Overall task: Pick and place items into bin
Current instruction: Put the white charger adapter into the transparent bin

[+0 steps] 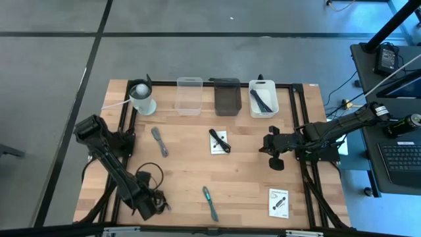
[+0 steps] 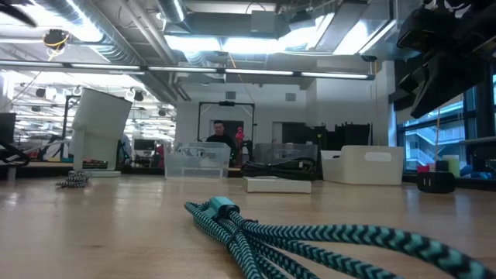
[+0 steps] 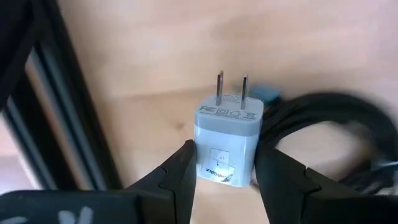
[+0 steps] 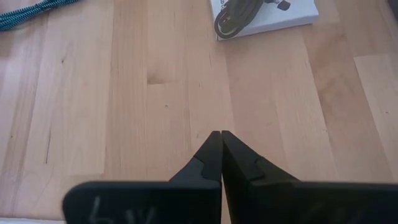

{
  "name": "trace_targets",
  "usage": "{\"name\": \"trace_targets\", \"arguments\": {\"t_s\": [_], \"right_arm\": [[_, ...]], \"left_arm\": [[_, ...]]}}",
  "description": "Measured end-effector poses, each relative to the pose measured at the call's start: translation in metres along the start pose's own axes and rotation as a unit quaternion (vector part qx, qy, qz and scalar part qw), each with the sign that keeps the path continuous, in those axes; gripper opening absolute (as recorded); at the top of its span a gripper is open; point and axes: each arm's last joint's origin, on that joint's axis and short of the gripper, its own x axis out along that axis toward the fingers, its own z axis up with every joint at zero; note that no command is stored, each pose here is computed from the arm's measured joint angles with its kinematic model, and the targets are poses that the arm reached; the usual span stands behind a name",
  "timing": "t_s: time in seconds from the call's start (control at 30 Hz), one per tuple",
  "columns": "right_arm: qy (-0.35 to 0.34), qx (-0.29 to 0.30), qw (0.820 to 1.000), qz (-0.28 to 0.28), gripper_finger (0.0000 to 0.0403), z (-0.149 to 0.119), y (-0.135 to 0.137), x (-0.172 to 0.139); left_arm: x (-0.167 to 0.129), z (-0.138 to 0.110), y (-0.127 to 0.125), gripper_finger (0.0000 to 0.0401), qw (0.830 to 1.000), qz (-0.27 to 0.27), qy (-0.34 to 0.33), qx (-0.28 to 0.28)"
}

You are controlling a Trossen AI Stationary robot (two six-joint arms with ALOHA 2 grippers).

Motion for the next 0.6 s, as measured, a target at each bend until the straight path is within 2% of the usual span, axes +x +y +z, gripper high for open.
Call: {"name": "trace_targets", "arguments": {"t_s": [0.2,0.37,0.6], "right_arm": [[-0.013,0.002,1.0,0.004,0.0003,0.003,0.001,0.0],[-0.026,0.004,1.0,0.009,0.0003,0.005,0.002,0.0],[-0.035,0.008,0.999,0.012,0.0003,0.007,0.002,0.0]], "left_arm": [[-0.018,0.024,-0.008,0.0138,0.997,-0.062,-0.05,-0.002],[-0.03,0.05,-0.023,0.0138,0.984,-0.13,-0.125,0.006],[-0.05,0.108,-0.045,0.0138,0.96,-0.163,-0.225,0.018]]}}
